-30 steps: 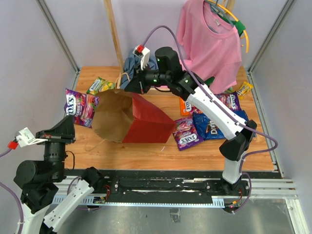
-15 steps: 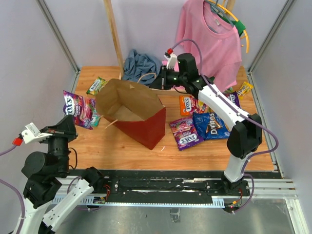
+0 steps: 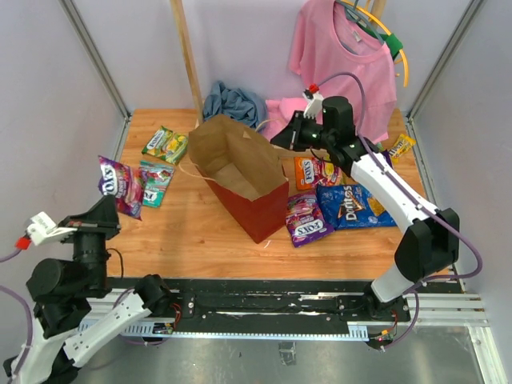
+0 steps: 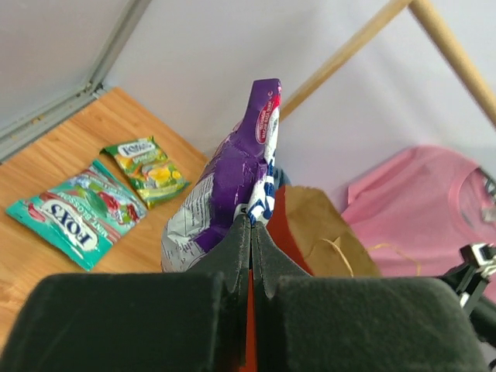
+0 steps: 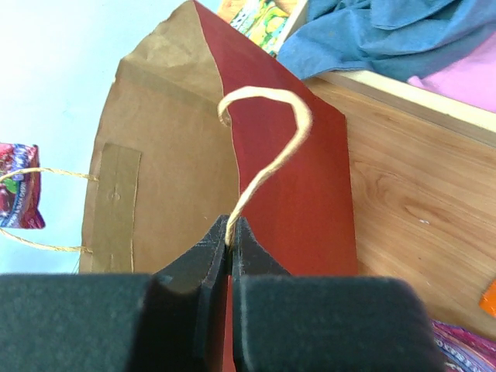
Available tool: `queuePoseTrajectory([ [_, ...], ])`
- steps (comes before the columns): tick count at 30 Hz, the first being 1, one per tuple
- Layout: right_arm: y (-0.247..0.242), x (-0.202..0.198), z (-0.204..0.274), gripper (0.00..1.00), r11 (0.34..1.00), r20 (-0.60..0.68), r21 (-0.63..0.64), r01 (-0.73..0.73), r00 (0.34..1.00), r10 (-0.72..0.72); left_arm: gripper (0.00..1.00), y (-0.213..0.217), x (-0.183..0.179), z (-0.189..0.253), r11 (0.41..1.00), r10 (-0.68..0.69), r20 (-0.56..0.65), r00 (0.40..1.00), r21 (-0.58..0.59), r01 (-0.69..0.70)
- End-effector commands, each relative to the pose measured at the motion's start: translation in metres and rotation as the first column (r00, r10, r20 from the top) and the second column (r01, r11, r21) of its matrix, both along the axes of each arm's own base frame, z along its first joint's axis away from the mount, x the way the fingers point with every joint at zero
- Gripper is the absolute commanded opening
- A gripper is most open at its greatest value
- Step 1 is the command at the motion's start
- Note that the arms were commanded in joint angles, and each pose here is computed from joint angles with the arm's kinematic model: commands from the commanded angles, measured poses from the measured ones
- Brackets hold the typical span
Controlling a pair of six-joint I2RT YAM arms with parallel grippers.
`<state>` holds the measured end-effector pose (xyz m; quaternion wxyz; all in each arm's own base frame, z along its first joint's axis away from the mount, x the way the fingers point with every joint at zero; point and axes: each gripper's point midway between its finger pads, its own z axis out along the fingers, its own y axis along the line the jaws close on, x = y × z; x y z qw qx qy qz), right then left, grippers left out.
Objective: Take the snacks out of the paper bag
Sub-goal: Adjust the paper bag at the center of the board, then place the snack at the center of the board.
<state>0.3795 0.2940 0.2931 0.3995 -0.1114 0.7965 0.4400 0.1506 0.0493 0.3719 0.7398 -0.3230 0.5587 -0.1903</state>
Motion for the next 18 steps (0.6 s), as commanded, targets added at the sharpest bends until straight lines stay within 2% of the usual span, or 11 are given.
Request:
queuePoseTrajectory([
  [1,-0.021,0.004,0.015,0.01,0.997,0.050,0.018,0.075,0.996,-0.076,0.00,-0.016,0.020,-0.007,1.000,0.015,-0.035,0.999,-0.018,-0.016],
  [6,-0.029,0.000,0.011,0.01,0.995,0.049,0.016,0.100,0.994,-0.101,0.01,-0.044,0.035,-0.013,0.999,-0.038,-0.031,0.999,0.019,0.039],
  [10,-0.030,-0.002,0.008,0.01,0.995,0.040,0.019,0.099,0.994,-0.100,0.01,-0.085,0.049,-0.012,0.985,-0.154,-0.048,0.987,0.074,0.157],
  [13,-0.031,-0.003,0.011,0.01,0.995,0.045,0.027,0.100,0.994,-0.101,0.01,-0.125,0.064,-0.014,0.950,-0.233,-0.135,0.963,0.180,0.255],
  [15,-0.032,-0.005,0.014,0.01,0.995,0.053,0.031,0.096,0.994,-0.098,0.00,-0.142,0.075,-0.019,0.931,-0.232,-0.204,0.951,0.237,0.277],
  [18,-0.034,-0.008,0.018,0.01,0.995,0.066,0.027,0.095,0.993,-0.096,0.01,-0.152,0.082,-0.019,0.916,-0.258,-0.204,0.944,0.259,0.307],
])
